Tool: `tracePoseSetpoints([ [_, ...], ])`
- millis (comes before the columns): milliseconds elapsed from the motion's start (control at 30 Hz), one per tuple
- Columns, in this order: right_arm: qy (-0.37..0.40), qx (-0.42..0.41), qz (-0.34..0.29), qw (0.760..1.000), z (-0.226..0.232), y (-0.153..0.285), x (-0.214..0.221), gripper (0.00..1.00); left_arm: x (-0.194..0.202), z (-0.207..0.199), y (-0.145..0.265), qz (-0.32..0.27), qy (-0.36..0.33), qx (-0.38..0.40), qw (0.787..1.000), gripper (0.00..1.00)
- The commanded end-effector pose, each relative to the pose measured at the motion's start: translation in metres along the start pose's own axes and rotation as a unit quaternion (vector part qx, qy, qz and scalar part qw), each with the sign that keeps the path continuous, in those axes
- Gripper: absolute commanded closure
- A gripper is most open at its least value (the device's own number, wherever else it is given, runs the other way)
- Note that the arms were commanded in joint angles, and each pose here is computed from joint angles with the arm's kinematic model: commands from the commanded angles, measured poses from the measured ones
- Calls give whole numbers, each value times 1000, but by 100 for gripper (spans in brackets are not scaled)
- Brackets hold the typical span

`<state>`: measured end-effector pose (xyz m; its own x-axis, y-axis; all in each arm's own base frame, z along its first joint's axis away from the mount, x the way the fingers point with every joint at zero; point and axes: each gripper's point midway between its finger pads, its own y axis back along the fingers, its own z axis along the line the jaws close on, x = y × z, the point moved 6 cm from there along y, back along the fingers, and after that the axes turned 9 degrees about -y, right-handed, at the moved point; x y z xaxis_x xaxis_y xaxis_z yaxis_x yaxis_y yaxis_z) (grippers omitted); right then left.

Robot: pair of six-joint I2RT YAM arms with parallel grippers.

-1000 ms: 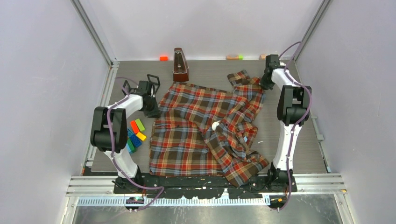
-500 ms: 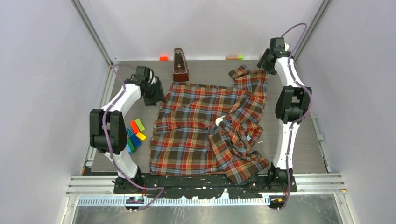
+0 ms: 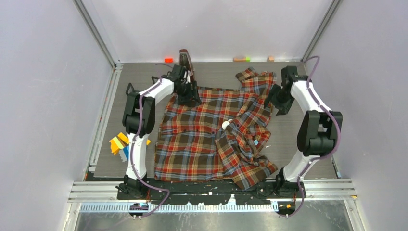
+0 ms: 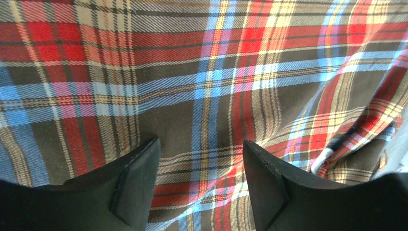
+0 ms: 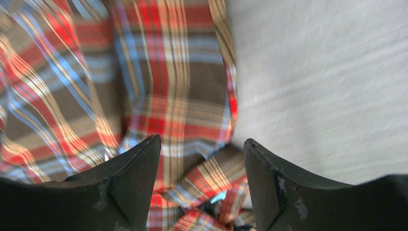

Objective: Pin the brooch onto the clothing

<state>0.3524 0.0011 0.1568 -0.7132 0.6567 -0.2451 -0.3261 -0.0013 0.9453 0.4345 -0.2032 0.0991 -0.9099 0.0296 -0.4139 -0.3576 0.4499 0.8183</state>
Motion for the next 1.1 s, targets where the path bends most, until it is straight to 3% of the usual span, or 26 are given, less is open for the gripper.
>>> tracePoseSetpoints([
  [0, -36, -37, 60, 997, -13, 7, 47, 30, -8, 4, 3, -13, 12, 16, 1000, 34],
  [133, -58, -54, 94, 992, -22, -3, 72, 30, 7, 15, -5, 9, 6, 2, 1000, 33],
  [367, -66, -36, 90, 993, -28, -26, 74, 33, 26, 45, -11, 31, 27, -26, 999, 33],
  [433, -70, -31, 96, 992, -29, -35, 76, 37, 27, 55, -9, 30, 36, -36, 998, 33],
  [567, -72, -17, 103, 992, -31, -49, 77, 57, 29, 70, -7, 27, 52, -41, 997, 33],
  [633, -72, -15, 107, 991, -31, -53, 76, 61, 29, 75, -6, 27, 52, -45, 997, 33],
  [800, -74, -4, 101, 992, -32, -58, 73, 55, 28, 85, -4, 27, 49, -55, 997, 33],
  [1067, -52, 81, 10, 995, -38, -75, 29, 92, 25, 99, 3, 21, 40, -63, 997, 33],
])
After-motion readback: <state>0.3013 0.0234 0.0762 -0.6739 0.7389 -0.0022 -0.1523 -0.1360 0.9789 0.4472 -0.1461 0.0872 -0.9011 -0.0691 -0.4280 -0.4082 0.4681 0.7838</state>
